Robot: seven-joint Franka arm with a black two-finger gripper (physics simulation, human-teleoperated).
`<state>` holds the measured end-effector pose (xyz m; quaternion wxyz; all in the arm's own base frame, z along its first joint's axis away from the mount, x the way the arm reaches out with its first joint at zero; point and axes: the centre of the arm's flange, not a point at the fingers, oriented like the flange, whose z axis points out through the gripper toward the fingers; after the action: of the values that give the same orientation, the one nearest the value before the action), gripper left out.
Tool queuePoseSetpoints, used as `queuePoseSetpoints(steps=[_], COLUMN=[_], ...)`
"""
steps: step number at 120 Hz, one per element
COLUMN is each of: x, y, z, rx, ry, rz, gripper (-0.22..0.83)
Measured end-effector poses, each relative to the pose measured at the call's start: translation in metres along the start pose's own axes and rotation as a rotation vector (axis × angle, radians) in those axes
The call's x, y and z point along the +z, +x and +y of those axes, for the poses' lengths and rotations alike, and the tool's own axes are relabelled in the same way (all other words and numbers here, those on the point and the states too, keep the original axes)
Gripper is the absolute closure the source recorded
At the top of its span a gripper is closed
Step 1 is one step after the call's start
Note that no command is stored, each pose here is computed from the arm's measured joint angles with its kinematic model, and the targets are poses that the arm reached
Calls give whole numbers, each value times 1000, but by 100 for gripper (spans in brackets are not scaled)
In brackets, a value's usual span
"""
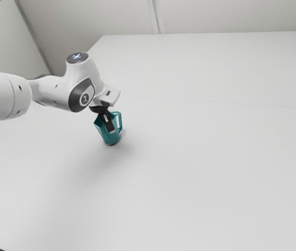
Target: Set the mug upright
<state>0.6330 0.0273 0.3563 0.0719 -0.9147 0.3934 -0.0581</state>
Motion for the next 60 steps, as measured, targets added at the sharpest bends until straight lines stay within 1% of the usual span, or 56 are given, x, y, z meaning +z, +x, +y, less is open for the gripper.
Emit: queuePoseSetpoints(steps=[11, 20, 34, 48, 60], x=[-16, -45, -113, -175, -222], y=[0, -1, -9, -27, -31], z=[-1, -2, -2, -4, -15], rx=[-24, -66, -148, -236, -296], ry=[16, 25, 44, 47, 38], rz=[17, 53, 109, 114, 116], gripper=[15, 10, 6, 3, 2])
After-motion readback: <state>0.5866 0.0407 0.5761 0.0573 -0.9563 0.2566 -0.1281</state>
